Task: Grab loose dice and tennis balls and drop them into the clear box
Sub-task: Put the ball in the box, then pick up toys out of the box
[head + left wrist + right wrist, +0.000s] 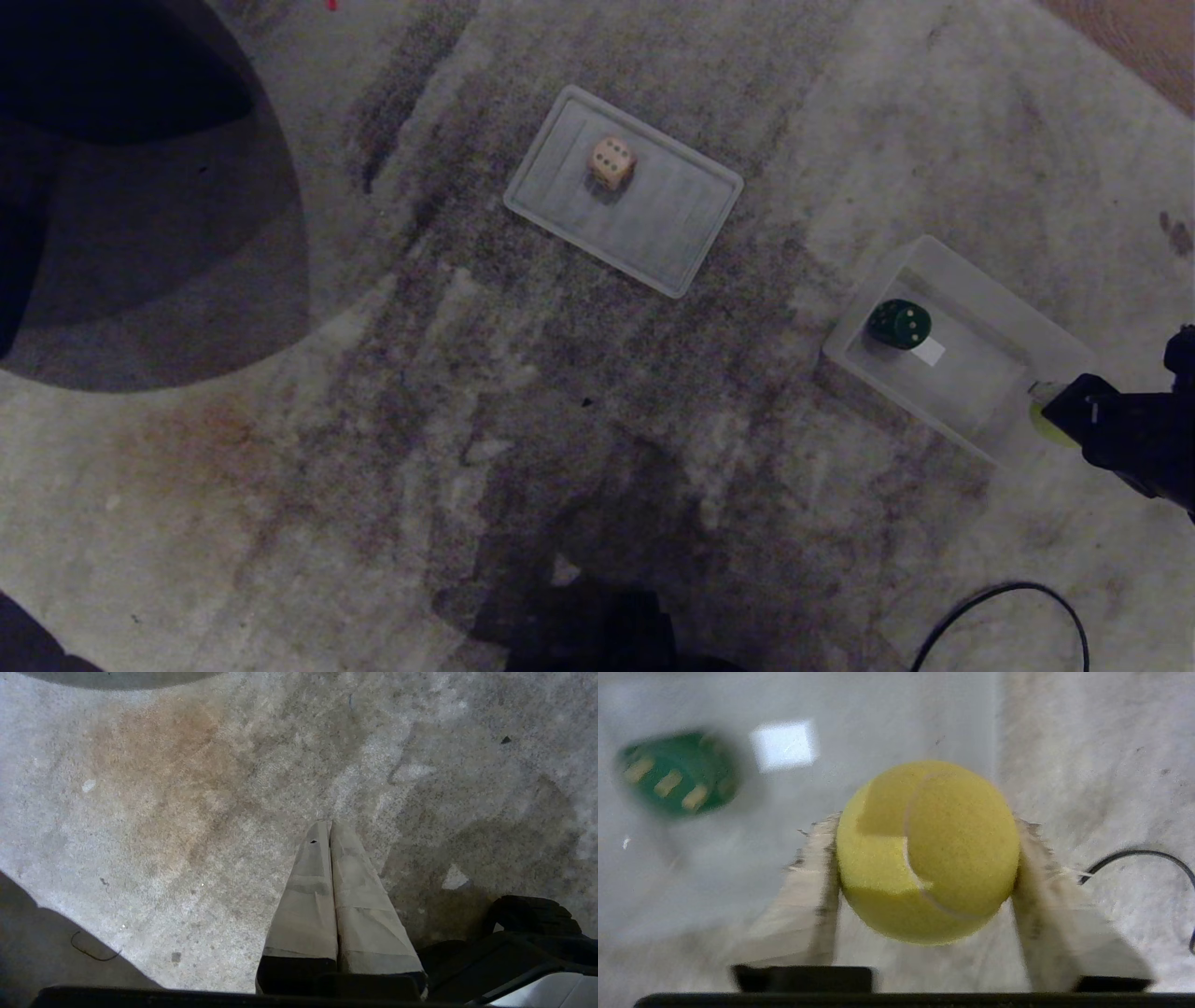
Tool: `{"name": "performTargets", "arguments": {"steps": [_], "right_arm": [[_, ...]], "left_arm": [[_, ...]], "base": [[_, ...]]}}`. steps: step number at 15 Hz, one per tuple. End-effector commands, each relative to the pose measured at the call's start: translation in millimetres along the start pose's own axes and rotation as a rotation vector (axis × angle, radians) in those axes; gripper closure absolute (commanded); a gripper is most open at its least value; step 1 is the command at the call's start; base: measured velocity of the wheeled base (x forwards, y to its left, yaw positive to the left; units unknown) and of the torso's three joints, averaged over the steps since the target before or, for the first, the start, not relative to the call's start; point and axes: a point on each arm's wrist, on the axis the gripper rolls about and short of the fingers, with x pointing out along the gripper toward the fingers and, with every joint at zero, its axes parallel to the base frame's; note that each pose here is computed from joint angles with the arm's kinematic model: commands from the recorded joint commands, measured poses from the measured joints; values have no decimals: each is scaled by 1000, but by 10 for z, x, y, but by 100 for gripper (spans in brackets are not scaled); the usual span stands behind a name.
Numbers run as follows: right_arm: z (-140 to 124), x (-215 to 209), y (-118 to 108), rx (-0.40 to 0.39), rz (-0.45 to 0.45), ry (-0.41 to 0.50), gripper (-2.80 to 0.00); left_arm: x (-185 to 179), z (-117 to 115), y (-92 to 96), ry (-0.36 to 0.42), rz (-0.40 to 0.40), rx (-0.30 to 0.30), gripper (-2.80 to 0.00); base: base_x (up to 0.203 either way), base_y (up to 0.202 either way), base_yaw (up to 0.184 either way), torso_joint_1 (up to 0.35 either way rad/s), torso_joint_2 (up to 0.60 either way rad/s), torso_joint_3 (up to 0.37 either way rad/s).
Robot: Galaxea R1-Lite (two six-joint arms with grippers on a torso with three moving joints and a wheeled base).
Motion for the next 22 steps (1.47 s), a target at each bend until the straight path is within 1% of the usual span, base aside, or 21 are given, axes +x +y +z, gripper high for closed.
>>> {"name": "performTargets", "arguments": {"steps": [1,3,4,5,7,9,10,12,14,17,19,20,22], "right_arm": [[-47,192,-38,19,-15,-7,-280],[-1,197,7,28,25,-56,-280],[15,158,14,29,32,-63,-280],[41,87,17,30,42,-74,-280],[52,-96,-7,8,55,-87,-280],[97,-374,-25,-8,92,-126,-280],[117,-554,-35,-23,124,-147,0],[98,-917,-99,-89,178,-152,0],[-45,-1298,-237,-195,210,-110,0],[-386,-1799,-570,-378,262,-45,0],[-652,-2009,-826,-481,296,18,0],[-770,-2078,-940,-514,314,37,0],[-909,-2178,-1089,-550,363,9,0]], "left_arm": [[2,-4,0,3,1,0,0],[2,-4,0,3,1,0,0],[2,-4,0,3,1,0,0],[2,-4,0,3,1,0,0],[2,-4,0,3,1,0,0],[2,-4,0,3,1,0,0],[2,-4,0,3,1,0,0],[2,-4,0,3,1,0,0],[2,-4,0,3,1,0,0],[2,-4,0,3,1,0,0],[2,-4,0,3,1,0,0],[2,-4,0,3,1,0,0],[2,-4,0,3,1,0,0]], "base": [[0,0,0,0,0,0],[0,0,0,0,0,0],[0,0,0,0,0,0],[0,0,0,0,0,0],[0,0,0,0,0,0],[0,0,0,0,0,0],[0,0,0,0,0,0],[0,0,0,0,0,0],[0,0,0,0,0,0],[0,0,0,0,0,0],[0,0,0,0,0,0],[0,0,0,0,0,0],[0,0,0,0,0,0]]}}
